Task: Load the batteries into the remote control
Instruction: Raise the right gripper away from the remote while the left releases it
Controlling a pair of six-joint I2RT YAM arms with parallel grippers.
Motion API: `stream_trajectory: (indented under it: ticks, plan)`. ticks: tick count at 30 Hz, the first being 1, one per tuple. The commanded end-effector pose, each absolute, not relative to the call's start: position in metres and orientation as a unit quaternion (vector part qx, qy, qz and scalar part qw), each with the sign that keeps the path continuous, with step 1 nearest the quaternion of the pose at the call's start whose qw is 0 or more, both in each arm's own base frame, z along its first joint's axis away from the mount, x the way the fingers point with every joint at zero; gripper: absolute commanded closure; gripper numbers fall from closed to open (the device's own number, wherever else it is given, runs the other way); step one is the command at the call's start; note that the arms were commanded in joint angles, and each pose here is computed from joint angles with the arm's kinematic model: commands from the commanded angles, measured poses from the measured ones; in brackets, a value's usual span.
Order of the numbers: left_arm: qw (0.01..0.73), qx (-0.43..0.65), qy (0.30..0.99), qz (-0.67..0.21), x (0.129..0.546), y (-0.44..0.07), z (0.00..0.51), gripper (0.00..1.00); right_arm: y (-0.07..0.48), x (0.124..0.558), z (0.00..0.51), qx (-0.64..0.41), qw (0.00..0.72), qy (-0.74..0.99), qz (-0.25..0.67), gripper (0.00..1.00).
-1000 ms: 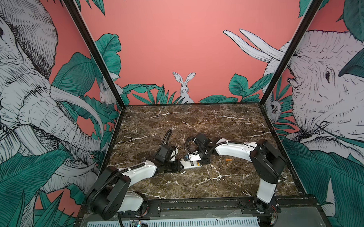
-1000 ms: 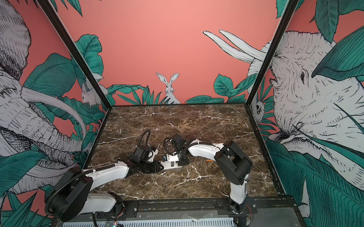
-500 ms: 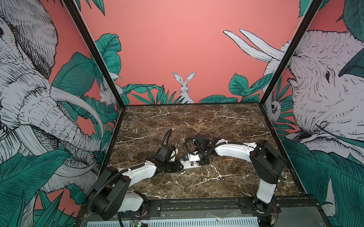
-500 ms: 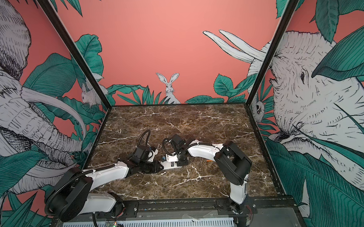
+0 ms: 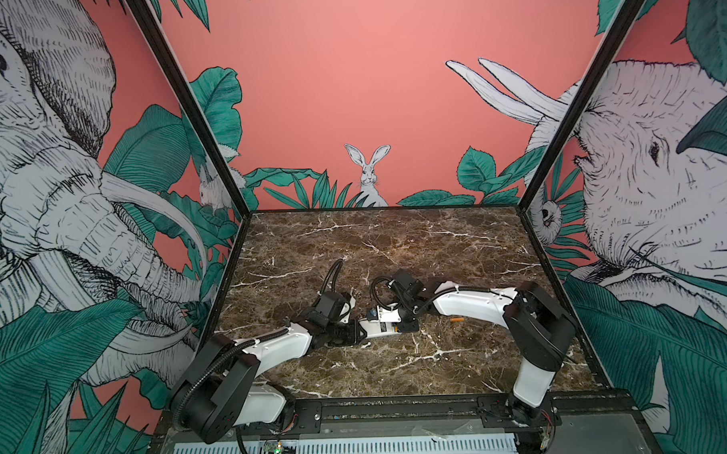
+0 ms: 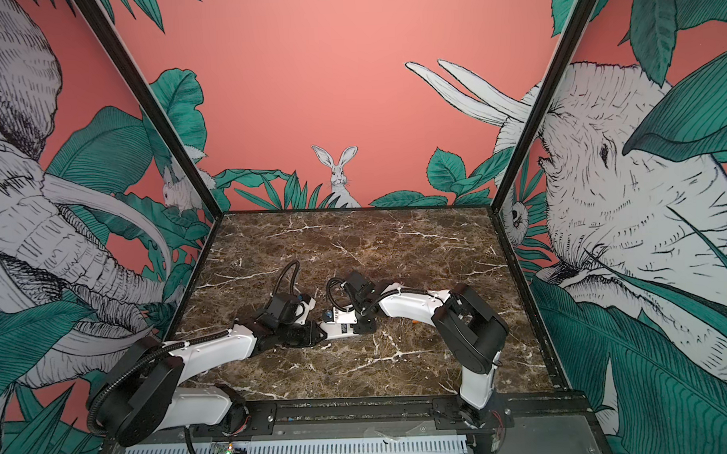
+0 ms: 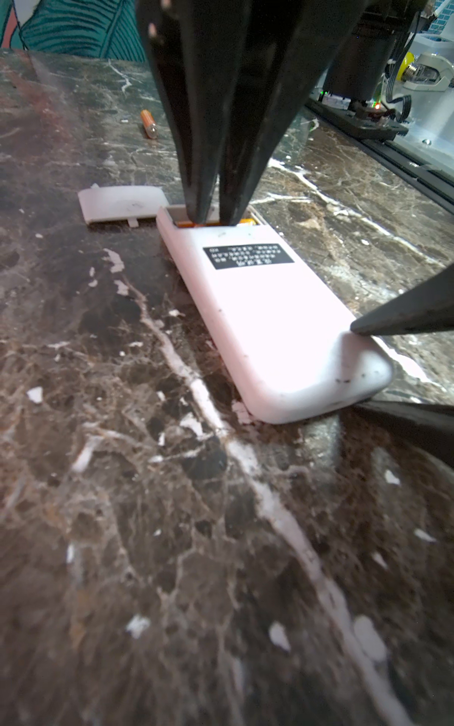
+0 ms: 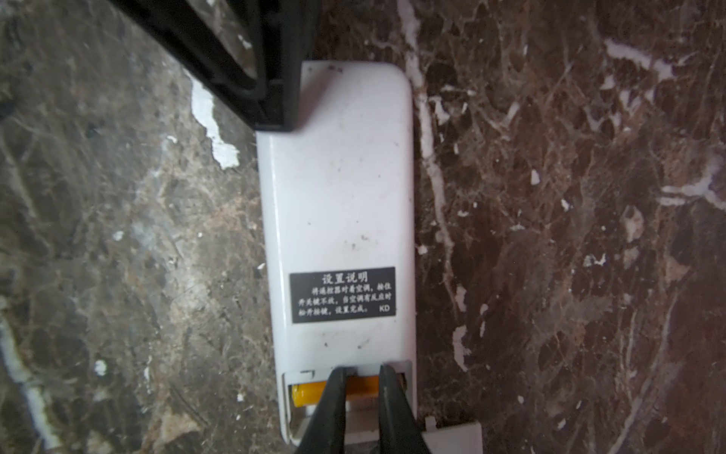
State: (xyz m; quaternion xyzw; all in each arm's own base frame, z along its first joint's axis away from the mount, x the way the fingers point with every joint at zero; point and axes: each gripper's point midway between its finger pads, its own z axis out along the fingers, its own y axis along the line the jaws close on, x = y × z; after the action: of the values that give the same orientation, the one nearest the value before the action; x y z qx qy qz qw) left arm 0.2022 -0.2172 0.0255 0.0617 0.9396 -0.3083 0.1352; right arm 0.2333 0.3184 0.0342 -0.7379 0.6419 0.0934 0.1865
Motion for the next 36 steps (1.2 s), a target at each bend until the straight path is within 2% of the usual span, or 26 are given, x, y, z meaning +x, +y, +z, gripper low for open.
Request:
stream_trajectory:
  ticks: [1, 8, 17, 27, 36]
  plan:
    - [0.141, 0.051, 0.947, -0.285, 0.203, -0.206, 0.018, 0.68, 0.325, 0.211, 0.023, -0.737, 0.174, 0.639, 0.138, 0.80]
    - [0.152, 0.050, 0.948, -0.275, 0.204, -0.201, 0.023, 0.65, 0.326, 0.214, 0.034, -0.725, 0.197, 0.645, 0.139, 0.68]
    - [0.165, 0.047, 0.945, -0.278, 0.209, -0.199, 0.027, 0.63, 0.329, 0.222, 0.052, -0.701, 0.235, 0.658, 0.143, 0.39]
    - [0.186, 0.056, 0.940, -0.279, 0.213, -0.197, 0.039, 0.57, 0.323, 0.233, 0.084, -0.657, 0.303, 0.678, 0.129, 0.35]
    - [0.195, 0.063, 0.936, -0.285, 0.215, -0.199, 0.046, 0.50, 0.303, 0.229, 0.096, -0.583, 0.292, 0.741, 0.161, 0.33]
